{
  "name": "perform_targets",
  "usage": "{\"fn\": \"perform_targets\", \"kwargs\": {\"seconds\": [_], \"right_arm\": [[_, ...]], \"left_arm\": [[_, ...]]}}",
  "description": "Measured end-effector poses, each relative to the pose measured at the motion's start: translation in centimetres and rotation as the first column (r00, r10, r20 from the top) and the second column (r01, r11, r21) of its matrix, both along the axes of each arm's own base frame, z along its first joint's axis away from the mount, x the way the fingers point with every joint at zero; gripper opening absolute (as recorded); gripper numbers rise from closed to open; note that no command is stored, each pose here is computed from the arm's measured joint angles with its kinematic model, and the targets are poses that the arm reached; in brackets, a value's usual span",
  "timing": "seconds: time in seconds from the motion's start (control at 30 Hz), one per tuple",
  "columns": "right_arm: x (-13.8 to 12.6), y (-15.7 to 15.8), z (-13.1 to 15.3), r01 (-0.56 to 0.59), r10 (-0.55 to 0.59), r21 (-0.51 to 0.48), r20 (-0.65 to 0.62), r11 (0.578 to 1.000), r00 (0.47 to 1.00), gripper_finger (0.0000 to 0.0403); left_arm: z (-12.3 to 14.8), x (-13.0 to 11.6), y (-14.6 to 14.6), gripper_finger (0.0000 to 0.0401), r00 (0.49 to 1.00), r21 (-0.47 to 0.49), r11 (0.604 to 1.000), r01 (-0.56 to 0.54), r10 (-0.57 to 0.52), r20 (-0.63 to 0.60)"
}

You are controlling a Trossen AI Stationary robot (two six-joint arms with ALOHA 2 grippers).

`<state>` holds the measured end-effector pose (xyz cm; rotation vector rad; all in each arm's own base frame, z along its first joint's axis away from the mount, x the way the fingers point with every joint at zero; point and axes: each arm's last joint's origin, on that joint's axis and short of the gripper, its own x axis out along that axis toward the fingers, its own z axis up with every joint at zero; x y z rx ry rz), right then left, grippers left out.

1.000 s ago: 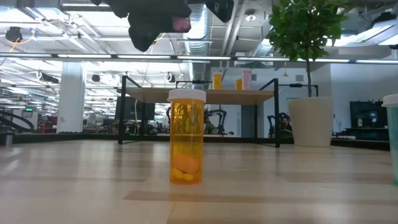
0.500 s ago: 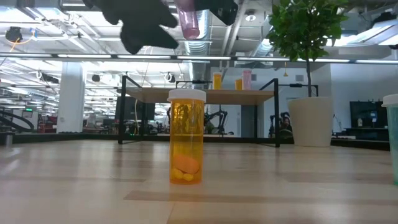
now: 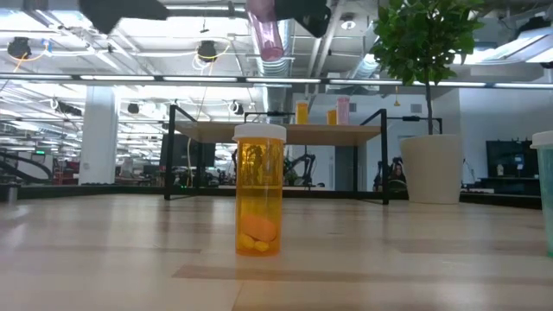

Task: Pick and place medicine bottles onto shelf by color
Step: Put the top small purple pill bottle on the shelf

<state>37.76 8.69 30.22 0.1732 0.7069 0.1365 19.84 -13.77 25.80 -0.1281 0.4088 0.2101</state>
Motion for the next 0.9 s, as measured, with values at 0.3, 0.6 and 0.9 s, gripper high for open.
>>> {"fn": "perform_targets", "kwargs": {"seconds": [0.3,0.6,0.9], "right_arm": [[-0.2,-0.8,0.7,-0.025,0.025,-0.016,0.026,1.000,0.999,0.0127],[-2.6,-3.1,4.3,0.012,-0.008,-0.039,0.097,0.999,0.995,0.0127],[-5.6,-6.5,5.7,0.144,-0.131,-0.103,0.117,0.984,0.984,0.0127]], "left_arm": [[-2.3,-2.1,-1.1,0.0215,0.992,0.024,0.998,-0.052,0.049,0.120],[-4.4,-2.5,-0.6,0.0215,0.968,0.013,0.999,0.035,-0.038,0.250],[-4.5,-2.7,-0.6,0.0215,0.947,-0.025,0.994,0.103,-0.091,0.309]]}}
